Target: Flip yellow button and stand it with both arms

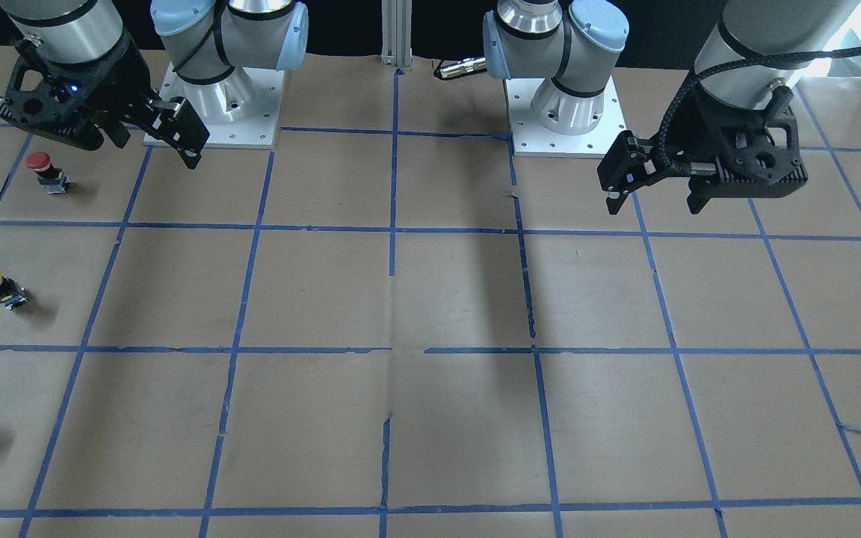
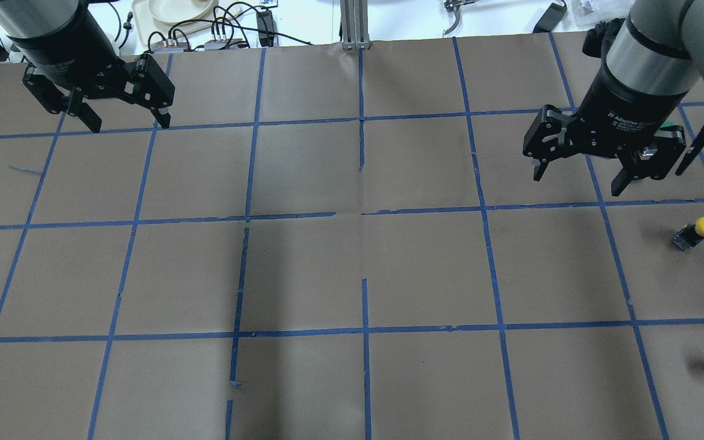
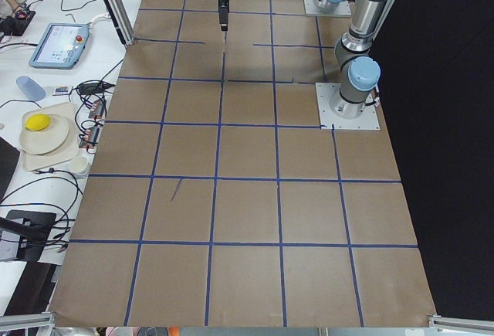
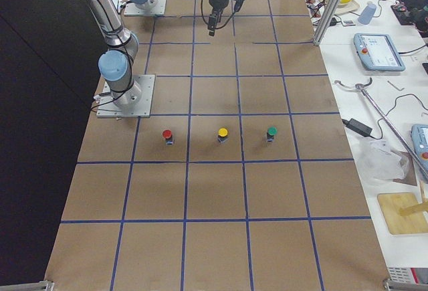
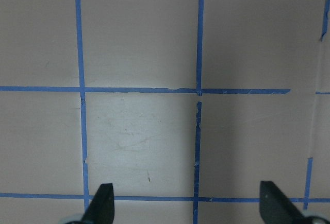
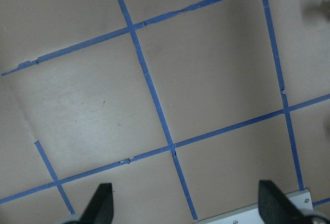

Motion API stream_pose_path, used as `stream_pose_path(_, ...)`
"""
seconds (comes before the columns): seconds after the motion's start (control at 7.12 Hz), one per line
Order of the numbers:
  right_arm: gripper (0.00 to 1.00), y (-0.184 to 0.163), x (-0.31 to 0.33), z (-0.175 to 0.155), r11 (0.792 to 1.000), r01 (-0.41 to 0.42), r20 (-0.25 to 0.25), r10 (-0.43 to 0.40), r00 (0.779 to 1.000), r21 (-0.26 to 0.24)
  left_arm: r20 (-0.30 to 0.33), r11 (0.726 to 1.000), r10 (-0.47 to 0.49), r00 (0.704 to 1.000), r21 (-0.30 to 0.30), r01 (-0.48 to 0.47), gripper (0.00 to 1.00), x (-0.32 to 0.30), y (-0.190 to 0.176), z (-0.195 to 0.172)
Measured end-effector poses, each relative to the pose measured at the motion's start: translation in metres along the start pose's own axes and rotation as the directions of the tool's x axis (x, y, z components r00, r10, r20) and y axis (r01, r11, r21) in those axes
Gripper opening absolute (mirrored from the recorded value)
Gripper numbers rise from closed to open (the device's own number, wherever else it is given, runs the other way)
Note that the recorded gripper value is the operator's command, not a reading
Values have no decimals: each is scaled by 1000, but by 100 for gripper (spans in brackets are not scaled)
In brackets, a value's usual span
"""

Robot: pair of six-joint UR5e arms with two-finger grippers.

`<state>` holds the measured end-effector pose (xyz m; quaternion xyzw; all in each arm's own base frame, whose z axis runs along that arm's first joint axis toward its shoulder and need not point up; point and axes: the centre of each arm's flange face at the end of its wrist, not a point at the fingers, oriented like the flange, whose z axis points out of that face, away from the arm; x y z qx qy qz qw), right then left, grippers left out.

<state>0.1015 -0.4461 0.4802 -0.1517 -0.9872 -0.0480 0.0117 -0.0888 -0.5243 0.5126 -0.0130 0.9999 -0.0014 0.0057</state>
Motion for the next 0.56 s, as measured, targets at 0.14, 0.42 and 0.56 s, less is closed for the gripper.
stream_pose_path(0.14,100,1,0,-1,1000,3,3,-3,1000,3,0,1000,-2,1000,0,2,100,-1,0,0)
stream_pose_path(0.42,100,1,0,-1,1000,5,5,-5,1000,6,-1,1000,-14,1000,-2,14,100,-7,-1,1)
stream_pose_path(0.56,100,1,-1,0,1000,6,3,-6,1000,6,-2,1000,-16,1000,-3,16,100,-8,-1,1)
